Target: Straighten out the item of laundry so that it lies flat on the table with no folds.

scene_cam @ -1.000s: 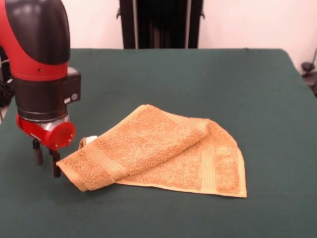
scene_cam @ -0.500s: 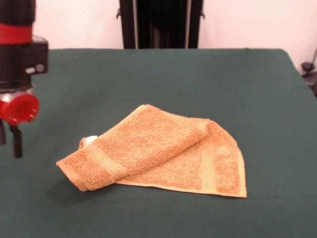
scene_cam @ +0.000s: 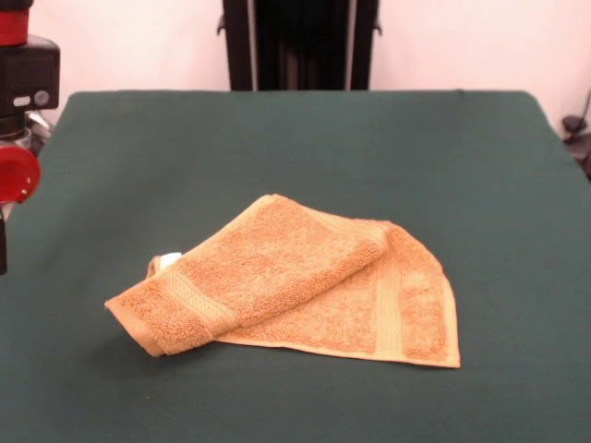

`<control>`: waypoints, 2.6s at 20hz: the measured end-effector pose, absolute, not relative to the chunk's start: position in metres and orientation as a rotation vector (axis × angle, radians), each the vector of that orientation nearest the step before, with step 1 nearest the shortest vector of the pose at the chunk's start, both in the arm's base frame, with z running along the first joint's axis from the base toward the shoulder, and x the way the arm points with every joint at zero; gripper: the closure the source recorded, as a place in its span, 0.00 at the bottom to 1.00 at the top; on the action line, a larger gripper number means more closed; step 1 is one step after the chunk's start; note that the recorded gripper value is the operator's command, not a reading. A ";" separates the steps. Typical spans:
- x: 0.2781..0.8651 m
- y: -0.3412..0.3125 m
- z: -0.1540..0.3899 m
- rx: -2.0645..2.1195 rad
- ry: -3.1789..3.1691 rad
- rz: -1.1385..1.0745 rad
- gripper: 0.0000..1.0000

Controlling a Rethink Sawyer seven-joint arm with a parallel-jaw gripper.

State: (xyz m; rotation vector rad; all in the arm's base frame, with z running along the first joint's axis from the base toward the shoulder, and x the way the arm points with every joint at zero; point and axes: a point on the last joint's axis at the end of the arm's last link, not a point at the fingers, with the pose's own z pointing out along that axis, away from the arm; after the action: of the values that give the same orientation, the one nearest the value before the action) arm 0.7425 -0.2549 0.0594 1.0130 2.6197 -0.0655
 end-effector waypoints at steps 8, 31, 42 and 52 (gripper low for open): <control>0.746 -0.245 0.064 0.971 2.627 -0.081 0.00; 0.756 -0.171 0.061 0.872 2.742 -0.065 0.00; 0.763 -0.157 0.056 0.854 2.746 -0.053 0.00; 0.767 -0.157 0.030 0.864 2.757 -0.047 0.00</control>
State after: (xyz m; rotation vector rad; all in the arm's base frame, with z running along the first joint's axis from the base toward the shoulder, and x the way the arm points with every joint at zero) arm 0.7667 -0.1572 0.0296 0.8638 2.7568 -0.0468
